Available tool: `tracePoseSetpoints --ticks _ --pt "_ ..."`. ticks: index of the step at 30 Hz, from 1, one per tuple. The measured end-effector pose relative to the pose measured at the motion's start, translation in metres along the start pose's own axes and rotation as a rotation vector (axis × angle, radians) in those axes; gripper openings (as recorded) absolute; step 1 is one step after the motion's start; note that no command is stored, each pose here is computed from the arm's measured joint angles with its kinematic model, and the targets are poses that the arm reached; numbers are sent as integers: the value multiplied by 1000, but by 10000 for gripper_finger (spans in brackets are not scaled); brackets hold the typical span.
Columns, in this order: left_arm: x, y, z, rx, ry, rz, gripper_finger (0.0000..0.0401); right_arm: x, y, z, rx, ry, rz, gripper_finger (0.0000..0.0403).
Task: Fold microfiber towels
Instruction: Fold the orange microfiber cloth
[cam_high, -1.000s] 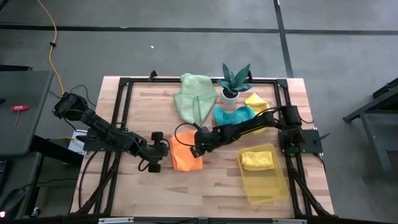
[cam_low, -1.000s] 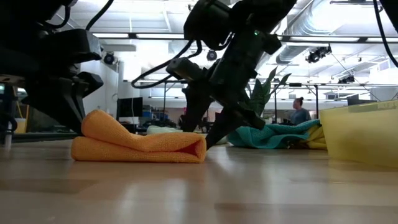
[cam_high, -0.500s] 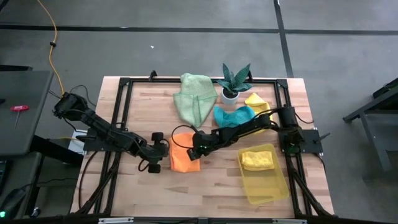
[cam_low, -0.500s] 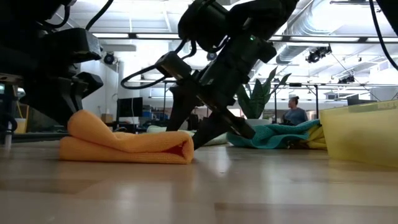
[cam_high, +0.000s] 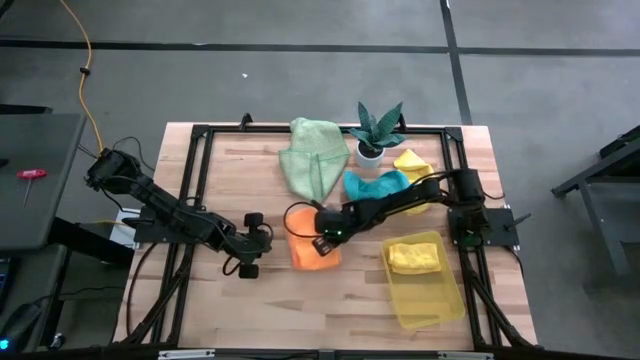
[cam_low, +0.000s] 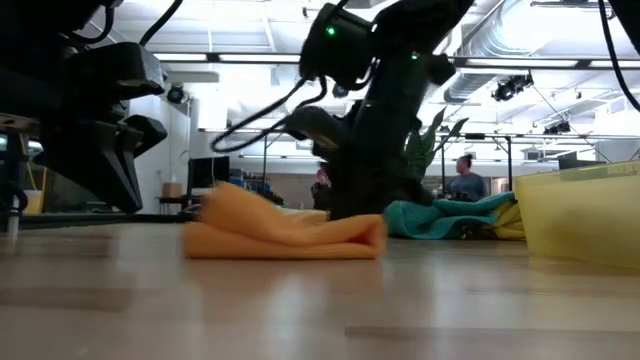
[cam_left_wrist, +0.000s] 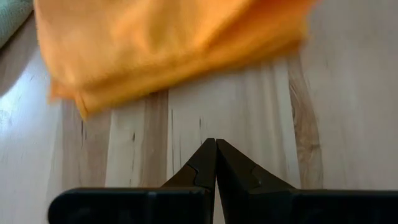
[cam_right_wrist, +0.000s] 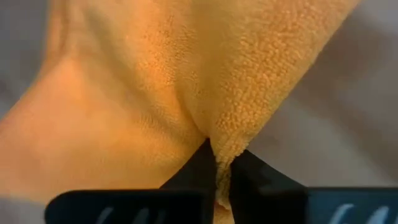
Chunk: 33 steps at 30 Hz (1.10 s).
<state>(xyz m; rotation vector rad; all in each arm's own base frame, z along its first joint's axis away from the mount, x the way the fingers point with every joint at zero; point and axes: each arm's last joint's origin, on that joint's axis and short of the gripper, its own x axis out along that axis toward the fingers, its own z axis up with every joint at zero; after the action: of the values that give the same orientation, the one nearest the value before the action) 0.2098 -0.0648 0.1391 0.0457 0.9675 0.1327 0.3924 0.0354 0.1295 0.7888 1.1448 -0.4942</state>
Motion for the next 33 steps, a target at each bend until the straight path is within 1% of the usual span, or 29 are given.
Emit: tracePoseSetpoints --ticks 4,9,11,15,27,30,33 --pt "0 0 0 -1 -4 -3 0 -9 -13 -4 -42 71 -116 8" --pt "0 -1 3 -6 -28 -11 0 -24 -26 -5 -7 146 -188 6" --pt "0 -1 3 -7 -31 -12 0 -30 -28 -2 22 135 -185 10" --pt "0 -1 3 -7 -31 -12 0 -42 -26 4 32 80 -149 16" --pt "0 -1 3 -7 -32 -12 0 -43 -26 6 72 27 -177 22" --pt "0 -1 3 -8 -32 -12 0 -43 -24 7 66 13 -160 38" --pt "0 -1 3 -8 -32 -11 0 -43 -22 9 54 -11 -139 68"
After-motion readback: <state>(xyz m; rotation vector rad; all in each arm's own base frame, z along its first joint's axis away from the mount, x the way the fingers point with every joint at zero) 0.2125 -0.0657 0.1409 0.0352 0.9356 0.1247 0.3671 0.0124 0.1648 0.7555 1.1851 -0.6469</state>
